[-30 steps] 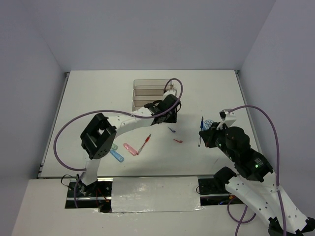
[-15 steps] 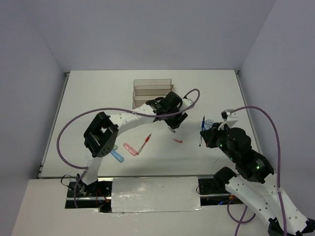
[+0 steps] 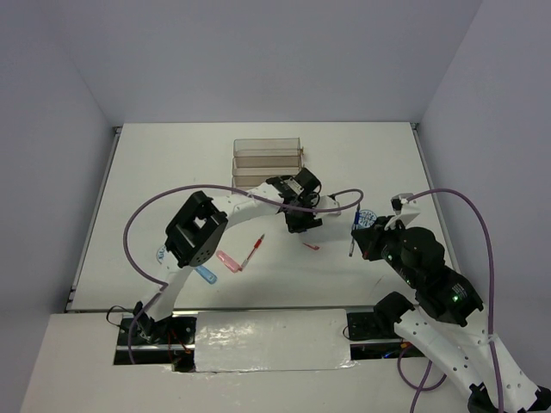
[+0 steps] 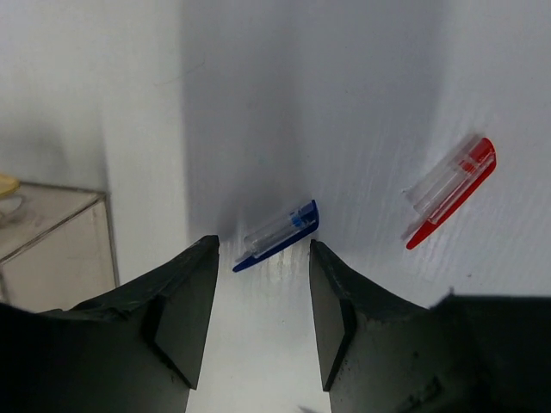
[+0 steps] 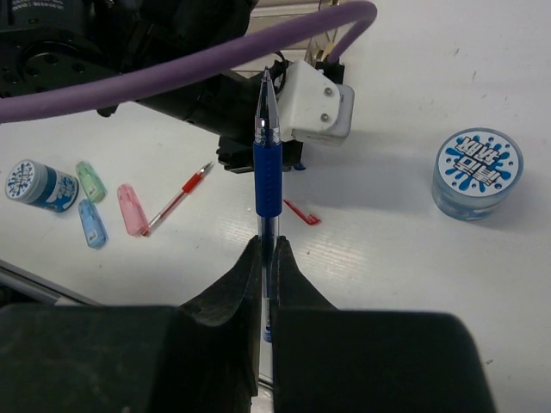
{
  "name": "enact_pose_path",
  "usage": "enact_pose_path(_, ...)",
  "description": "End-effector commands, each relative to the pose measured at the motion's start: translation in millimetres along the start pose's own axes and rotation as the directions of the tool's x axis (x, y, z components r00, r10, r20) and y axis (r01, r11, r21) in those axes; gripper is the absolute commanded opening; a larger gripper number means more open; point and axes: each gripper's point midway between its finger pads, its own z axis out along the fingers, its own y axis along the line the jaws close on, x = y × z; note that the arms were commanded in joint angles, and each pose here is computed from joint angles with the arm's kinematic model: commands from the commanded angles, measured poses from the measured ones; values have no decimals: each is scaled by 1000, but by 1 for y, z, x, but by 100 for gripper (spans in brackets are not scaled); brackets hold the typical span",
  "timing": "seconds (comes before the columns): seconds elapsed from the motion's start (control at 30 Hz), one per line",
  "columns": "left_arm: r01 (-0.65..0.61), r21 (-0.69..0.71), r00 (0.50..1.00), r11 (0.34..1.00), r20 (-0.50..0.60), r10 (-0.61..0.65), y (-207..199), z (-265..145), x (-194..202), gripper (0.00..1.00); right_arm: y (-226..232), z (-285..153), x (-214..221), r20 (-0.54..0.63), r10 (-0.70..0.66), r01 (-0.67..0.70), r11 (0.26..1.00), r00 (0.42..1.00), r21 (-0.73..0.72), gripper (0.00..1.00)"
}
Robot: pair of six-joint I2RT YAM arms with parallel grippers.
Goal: Sort the stationery into containers
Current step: Close the pen cap on the pen.
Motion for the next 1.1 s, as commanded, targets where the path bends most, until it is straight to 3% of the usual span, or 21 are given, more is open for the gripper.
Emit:
enact_pose_path(0.0, -85, 71, 996, 994, 41, 82, -8, 2, -7, 59, 7, 0, -9, 29, -6, 7, 1000, 1000, -29, 0)
enact_pose_path(0.3, -144, 154, 989, 977, 53, 137, -24, 9, -5, 58, 8, 3, -8, 21, -14, 14, 999, 1000, -28, 0)
enact_pose_path(0.53, -141, 206, 990, 968, 17, 141, -29, 16, 2, 52, 9, 3, -9, 20, -14, 14, 999, 1000, -33, 0)
enact_pose_path(0.9, -109, 262, 990, 959, -54, 127, -36, 29, 24, 12, 11, 0, -10, 33, -17, 18, 998, 999, -54, 0)
enact_pose_path(1.07, -59, 244, 992, 968, -91, 83, -34, 25, 33, 0, 12, 0, -10, 35, -17, 19, 998, 999, -60, 0)
